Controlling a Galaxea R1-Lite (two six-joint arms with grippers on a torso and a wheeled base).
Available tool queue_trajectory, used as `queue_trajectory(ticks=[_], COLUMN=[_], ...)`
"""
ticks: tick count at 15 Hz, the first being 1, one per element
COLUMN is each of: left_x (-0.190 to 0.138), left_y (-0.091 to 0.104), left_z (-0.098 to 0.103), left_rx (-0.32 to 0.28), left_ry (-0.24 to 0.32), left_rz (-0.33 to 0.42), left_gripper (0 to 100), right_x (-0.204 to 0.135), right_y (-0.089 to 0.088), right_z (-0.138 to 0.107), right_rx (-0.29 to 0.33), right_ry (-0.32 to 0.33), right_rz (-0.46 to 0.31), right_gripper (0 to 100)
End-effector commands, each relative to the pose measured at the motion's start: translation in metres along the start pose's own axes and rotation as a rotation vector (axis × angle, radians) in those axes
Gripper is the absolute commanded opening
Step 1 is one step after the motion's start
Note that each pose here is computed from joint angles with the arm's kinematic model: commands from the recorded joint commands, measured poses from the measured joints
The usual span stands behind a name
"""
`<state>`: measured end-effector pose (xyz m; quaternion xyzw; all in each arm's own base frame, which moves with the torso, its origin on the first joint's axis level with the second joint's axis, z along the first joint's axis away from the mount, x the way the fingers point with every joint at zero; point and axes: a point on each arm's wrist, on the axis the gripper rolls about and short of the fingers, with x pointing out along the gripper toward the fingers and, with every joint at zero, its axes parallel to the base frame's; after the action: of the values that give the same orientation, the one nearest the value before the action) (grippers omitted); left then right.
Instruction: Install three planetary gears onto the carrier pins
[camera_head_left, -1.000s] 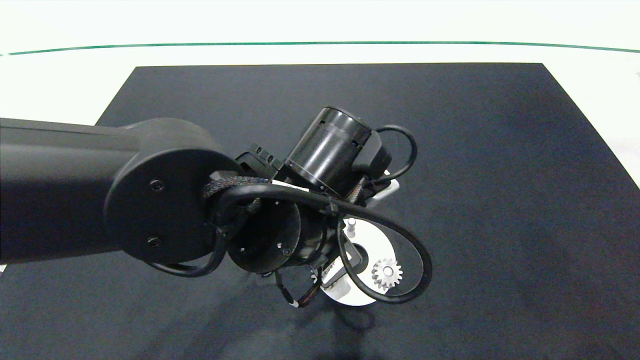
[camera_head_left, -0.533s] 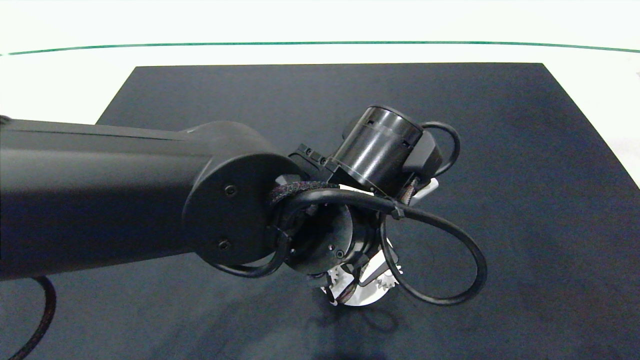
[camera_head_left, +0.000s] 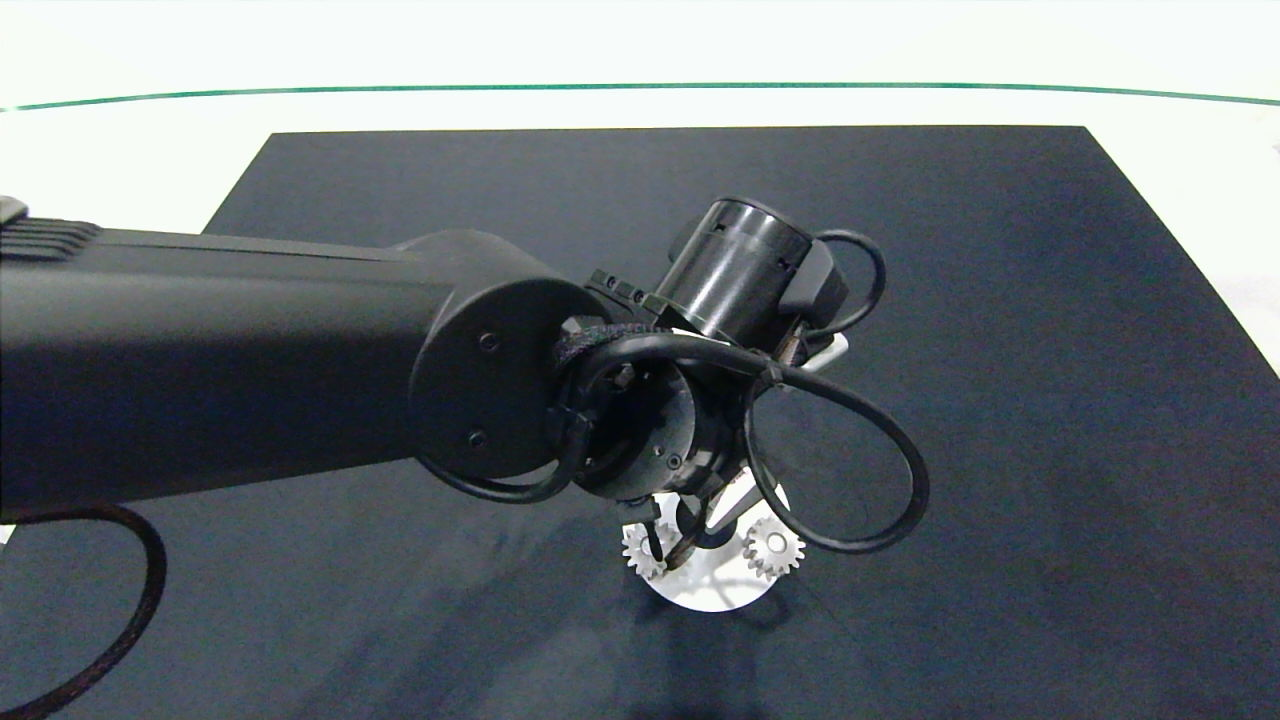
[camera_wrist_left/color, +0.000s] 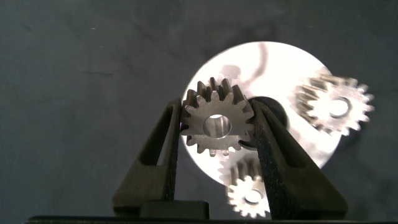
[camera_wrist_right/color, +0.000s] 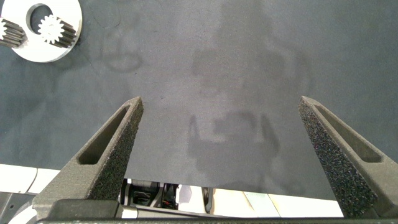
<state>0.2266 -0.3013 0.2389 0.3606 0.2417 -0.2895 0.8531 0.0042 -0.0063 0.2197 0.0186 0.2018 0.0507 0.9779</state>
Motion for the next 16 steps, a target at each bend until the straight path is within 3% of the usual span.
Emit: queue_trajectory(ticks=[1, 16], left_x=[0.002, 0.017], left_y=[0.002, -0.003], left_z=[0.0, 0.001], left_rx=[-0.004, -0.002], left_ry=[0.005, 0.026], left_rz=[0.007, 0.003], left_gripper=[22, 22], right_x=[0.0, 0.001], right_y=[0.0, 0.0], right_z=[0.0, -0.002], right_rx=[0.0, -0.002], right_ry=[0.004, 0.011], right_rz=[-0.002, -0.004], right_gripper=[100, 100])
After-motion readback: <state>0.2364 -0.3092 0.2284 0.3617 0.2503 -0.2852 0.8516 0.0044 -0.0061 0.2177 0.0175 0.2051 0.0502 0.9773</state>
